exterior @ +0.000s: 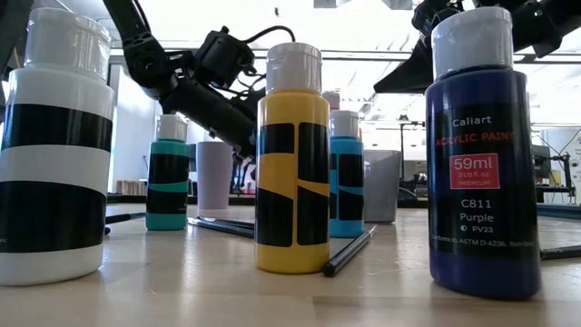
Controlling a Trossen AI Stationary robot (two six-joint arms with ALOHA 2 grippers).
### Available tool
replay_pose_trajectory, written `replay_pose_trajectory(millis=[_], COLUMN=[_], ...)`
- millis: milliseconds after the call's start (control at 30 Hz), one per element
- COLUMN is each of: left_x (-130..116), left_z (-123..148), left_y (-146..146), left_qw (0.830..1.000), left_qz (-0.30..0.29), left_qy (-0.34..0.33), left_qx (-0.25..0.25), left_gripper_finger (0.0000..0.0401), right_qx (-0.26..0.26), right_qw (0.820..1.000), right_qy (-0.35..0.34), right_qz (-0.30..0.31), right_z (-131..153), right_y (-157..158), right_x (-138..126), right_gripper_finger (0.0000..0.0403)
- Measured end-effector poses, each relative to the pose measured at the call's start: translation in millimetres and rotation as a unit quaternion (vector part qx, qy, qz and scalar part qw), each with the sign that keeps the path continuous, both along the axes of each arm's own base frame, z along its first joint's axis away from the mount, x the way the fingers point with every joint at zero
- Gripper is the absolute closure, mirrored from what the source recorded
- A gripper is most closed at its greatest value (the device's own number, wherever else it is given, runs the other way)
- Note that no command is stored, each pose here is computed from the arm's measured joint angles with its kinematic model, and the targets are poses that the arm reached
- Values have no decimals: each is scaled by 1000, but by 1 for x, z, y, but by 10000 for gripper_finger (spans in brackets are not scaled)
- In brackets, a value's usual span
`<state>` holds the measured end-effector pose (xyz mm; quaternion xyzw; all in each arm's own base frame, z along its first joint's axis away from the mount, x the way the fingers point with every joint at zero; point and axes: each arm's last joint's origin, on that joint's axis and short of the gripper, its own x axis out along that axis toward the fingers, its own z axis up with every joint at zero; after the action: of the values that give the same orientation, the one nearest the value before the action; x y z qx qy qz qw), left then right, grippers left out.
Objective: Pick & Place Paint Supplies
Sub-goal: Adjust the paint bottles
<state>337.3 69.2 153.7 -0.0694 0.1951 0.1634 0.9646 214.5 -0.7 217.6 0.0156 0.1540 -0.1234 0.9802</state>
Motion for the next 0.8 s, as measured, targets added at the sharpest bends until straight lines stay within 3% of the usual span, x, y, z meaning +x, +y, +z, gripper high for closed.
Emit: replay_pose_trajectory(millis=[267,800], left_x=[-2,-2], left_z=[1,1], left_y=[13,12], left_qw=[1000,1000], left_qz=[21,18], left_qy=[-6,-9], left_qx=[0,-17], left_gripper_finger=[401,401], right_qx=[0,2], right_qw=[1000,1000], right_qy=[0,4], right_qz=[0,0], right_z=[0,-1], right_y=[0,0], right_x=[0,0], right_gripper_finger=[401,401])
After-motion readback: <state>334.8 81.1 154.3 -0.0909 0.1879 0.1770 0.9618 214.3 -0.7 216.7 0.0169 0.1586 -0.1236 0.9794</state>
